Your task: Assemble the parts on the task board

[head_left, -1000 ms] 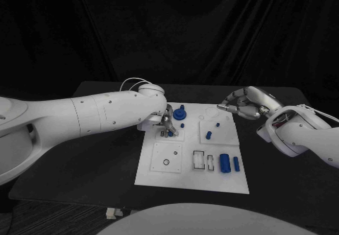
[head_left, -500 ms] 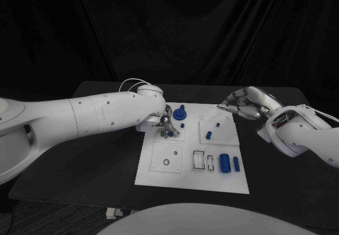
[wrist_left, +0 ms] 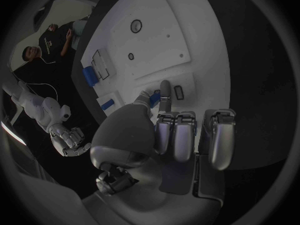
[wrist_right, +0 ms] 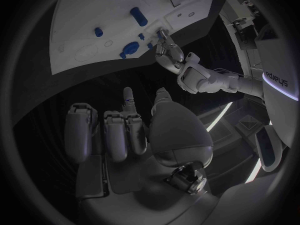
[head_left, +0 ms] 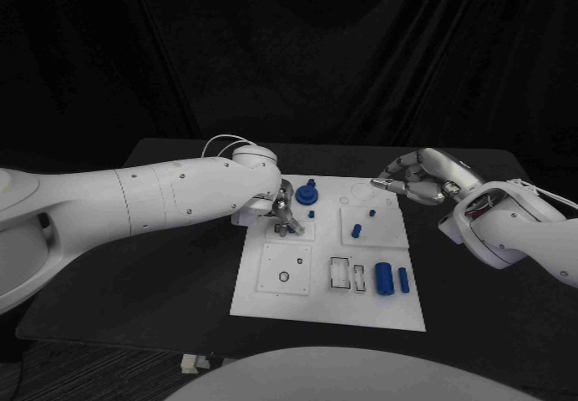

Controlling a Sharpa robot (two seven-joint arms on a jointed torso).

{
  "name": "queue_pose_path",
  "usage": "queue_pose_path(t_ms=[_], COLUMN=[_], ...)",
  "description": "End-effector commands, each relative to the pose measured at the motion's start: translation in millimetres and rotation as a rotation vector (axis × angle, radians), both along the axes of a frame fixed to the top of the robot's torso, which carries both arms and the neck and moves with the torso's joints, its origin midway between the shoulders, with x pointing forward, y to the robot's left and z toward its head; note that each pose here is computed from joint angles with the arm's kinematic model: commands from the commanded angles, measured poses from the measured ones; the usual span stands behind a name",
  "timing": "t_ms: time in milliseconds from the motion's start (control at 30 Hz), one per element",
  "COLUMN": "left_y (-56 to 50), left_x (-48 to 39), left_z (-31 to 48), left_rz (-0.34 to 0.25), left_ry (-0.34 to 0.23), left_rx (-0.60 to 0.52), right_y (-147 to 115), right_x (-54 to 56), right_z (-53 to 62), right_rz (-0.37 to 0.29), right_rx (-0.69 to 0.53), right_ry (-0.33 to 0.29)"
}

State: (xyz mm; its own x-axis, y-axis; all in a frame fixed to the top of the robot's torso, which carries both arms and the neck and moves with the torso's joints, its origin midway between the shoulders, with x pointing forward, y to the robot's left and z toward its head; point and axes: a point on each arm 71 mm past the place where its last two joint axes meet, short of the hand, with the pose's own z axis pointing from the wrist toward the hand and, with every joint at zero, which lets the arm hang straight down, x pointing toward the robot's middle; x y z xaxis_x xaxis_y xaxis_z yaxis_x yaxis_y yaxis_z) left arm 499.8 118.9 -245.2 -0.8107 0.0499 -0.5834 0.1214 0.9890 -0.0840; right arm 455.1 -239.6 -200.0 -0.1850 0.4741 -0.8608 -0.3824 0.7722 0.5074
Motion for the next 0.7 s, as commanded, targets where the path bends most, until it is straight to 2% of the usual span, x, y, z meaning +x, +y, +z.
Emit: queue_pose_path(t_ms=[33,700], left_y=[-2.6,-2.9], left_x=[-1.2,-0.5], left_z=[-1.7,-2.1], left_rz=[-0.008,-0.015], left_ry=[0.001,-0.009], left_rx=[-0.029,-0.068], right_y=[-0.4,-0.3], right_x=[-0.1,0.3], right_z=[-1.7,-2.7], right_rz=[-0.008,-0.006], right_rx=[-0.008,-0.011], right_ry=[0.009,0.016])
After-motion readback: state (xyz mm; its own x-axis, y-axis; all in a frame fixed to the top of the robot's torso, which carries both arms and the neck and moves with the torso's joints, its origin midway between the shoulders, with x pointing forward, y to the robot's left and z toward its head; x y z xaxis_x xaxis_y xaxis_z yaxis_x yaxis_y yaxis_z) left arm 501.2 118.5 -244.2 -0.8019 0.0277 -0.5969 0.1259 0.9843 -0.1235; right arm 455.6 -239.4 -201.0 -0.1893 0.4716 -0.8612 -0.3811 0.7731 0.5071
